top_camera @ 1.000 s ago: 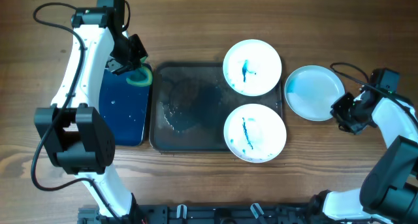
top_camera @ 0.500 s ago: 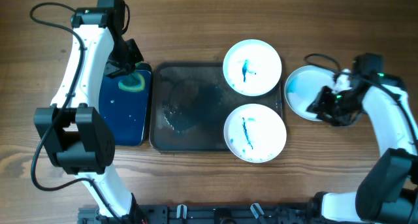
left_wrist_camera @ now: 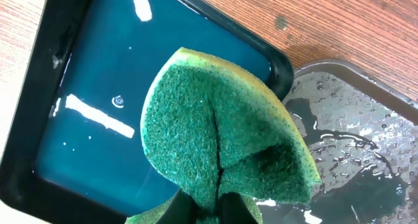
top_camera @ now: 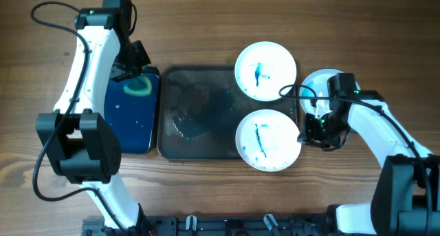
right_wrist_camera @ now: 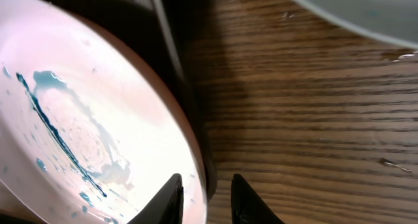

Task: Clean dirty plates on tray and stack at the side
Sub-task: 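Move right gripper to the lower-right plate and grip its rim, then scrub the second plate with the sponge held in the left gripper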

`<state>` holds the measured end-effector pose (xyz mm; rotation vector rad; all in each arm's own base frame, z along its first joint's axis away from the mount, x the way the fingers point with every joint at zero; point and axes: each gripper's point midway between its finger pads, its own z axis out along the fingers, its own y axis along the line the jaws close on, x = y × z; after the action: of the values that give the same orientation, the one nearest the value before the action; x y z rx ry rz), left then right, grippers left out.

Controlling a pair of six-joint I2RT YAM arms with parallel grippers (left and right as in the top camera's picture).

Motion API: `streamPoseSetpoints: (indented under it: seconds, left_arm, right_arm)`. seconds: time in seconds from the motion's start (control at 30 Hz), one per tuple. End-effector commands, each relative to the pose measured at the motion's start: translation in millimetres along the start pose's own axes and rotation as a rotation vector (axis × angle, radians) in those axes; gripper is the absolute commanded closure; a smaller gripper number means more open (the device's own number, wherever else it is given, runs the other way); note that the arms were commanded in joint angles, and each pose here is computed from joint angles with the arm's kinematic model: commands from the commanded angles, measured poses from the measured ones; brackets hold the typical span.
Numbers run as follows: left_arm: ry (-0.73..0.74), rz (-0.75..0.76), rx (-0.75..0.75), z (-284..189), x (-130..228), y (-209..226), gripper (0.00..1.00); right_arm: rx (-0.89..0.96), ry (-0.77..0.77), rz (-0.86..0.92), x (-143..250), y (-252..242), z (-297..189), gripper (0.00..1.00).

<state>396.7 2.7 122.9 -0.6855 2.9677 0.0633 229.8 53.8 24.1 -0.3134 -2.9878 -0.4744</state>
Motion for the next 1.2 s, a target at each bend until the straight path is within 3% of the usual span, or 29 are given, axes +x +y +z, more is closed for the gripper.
streamPoseSetpoints:
  seconds: [0.0,0.1,0.23,0.63,0.8,1.0,1.17]
  left_arm:
    - [-0.050,0.008,0.002,-13.8,-6.0,0.1,0.96]
    - [-0.050,0.008,0.002,-13.8,-6.0,0.1,0.96]
    - [-0.050,0.008,0.002,-13.8,-6.1,0.0,0.96]
    - [-0.049,0.008,0.002,-13.8,-5.8,0.1,0.96]
    - [-0.049,0.008,0.003,-13.8,-6.0,-0.1,0.96]
    - [-0.056,0.001,0.012,-13.9,-7.7,-2.1,0.96]
    - [-0.045,-0.025,0.032,-13.9,-5.8,-5.3,0.96]
  right_arm:
    - [-0.010,-0.008,-0.057,2.6,7.0,2.6,0.75]
    - [-0.014,0.000,-0.084,9.3,7.9,14.2,0.77]
    - [-0.026,-0.001,-0.065,10.7,8.7,18.4,0.96]
    - [-0.088,-0.025,-0.077,1.2,35.7,-9.7,0.96]
    - [-0.112,-0.163,-0.143,-21.1,94.8,-47.2,0.96]
    - [0.014,-0.418,-0.177,-58.4,165.9,-68.9,0.96]
    - [0.036,-0.344,-0.265,-73.1,210.7,-24.6,0.96]
